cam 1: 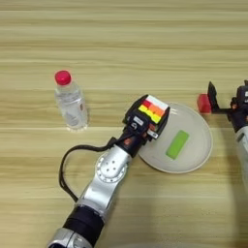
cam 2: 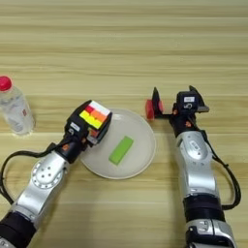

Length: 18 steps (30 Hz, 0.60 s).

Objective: Move the objects on the table

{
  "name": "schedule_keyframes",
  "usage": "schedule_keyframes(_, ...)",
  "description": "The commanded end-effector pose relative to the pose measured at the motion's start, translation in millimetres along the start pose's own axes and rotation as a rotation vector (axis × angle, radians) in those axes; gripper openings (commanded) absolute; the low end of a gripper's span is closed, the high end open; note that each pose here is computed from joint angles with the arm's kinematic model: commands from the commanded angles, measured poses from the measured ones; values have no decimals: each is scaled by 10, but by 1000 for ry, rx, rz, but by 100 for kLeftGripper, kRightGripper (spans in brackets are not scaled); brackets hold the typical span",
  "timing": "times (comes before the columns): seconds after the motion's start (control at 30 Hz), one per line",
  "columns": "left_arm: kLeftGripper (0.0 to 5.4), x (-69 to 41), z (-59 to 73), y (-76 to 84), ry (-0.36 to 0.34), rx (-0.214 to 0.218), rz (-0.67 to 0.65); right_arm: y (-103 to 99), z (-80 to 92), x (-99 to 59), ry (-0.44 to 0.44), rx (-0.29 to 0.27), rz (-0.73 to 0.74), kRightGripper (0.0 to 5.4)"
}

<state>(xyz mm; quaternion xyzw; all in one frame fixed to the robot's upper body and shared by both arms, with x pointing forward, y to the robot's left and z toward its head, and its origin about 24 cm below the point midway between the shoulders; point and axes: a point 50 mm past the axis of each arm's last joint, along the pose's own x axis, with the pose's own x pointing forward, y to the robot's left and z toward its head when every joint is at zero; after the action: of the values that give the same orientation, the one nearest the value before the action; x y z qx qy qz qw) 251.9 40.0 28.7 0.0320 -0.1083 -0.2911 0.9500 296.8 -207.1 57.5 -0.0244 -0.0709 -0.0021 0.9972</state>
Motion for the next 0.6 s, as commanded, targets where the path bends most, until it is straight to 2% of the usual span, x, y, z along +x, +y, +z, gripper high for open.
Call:
schedule_keyframes(0.03, 331, 111, 51, -178, -27, -44, -32, 11, 13, -11, -11, 0, -5, 540)
schedule_keyframes(0.3, 331, 121, -44, -298, 17, -66, -74, 11, 14, -8, -11, 0, -6, 540)
schedule_keyframes(0.43, 331, 124, -63, -300, 25, -62, -76, 8, 15, -5, -11, 0, -6, 540)
schedule_keyframes(0.47, 360, 124, -72, -299, 32, -64, -81, 9, 15, -5, -11, 0, -5, 540)
schedule_keyframes(0.6, 408, 118, -96, -298, 47, -57, -89, 10, 13, -2, -10, 0, -3, 540)
